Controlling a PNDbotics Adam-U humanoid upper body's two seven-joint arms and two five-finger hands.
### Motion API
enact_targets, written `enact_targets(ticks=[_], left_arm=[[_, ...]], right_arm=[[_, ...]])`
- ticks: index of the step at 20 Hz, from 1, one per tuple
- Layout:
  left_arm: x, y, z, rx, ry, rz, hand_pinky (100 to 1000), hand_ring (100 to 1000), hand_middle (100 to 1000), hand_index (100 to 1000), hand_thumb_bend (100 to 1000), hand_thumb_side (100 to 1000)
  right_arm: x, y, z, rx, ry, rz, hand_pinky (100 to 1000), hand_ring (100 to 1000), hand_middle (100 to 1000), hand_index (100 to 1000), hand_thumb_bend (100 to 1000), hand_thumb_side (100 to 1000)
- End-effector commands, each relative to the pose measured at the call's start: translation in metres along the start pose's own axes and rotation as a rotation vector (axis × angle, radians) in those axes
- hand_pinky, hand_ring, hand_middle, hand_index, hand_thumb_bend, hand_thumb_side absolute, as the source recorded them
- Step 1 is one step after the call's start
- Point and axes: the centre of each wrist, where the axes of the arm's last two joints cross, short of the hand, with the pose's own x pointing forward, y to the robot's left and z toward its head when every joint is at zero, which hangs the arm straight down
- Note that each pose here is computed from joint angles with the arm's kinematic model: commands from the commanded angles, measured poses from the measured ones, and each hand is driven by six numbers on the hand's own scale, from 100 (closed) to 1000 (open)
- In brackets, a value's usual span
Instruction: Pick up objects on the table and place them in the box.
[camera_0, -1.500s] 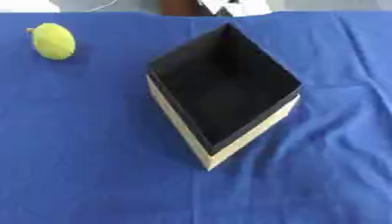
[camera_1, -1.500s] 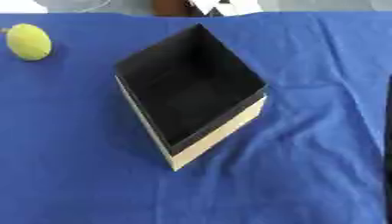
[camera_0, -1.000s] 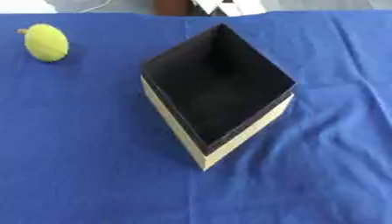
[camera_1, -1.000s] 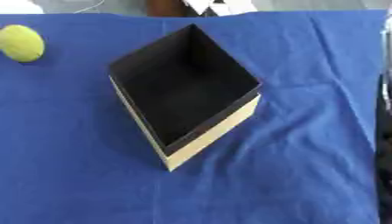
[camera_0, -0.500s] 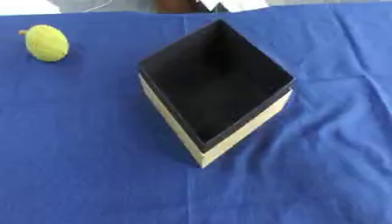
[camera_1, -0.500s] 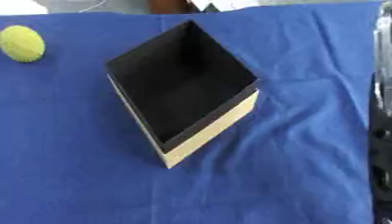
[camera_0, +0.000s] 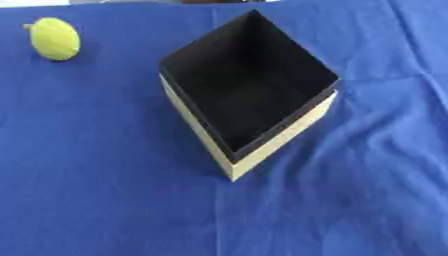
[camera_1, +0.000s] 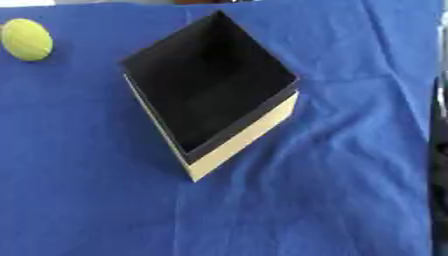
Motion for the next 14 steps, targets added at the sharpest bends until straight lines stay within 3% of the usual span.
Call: enact_targets(ticks=[1, 10, 14], left_arm=[[0.000, -0.006, -0.013, -0.053, -0.015, -0.094, 411, 886, 864, 799, 950, 741], [-0.008, -0.057, -0.018, -0.199, 0.066, -0.274, 434, 926, 906, 801, 955, 751], [-0.019, -0.077, -0.014, -0.274, 0.124, -0.378, 495, 943, 920, 832, 1000, 793]], right_arm=[[0.007, -0.005, -0.006, -0.010, -0.037, -0.001, 874, 887, 816, 890, 100, 100], [0.008, -0.004, -0.007, -0.005, -0.043, -0.021, 874, 883, 811, 885, 100, 100], [0.008, -0.003, -0.008, -0.004, -0.045, -0.029, 875, 881, 808, 883, 100, 100]])
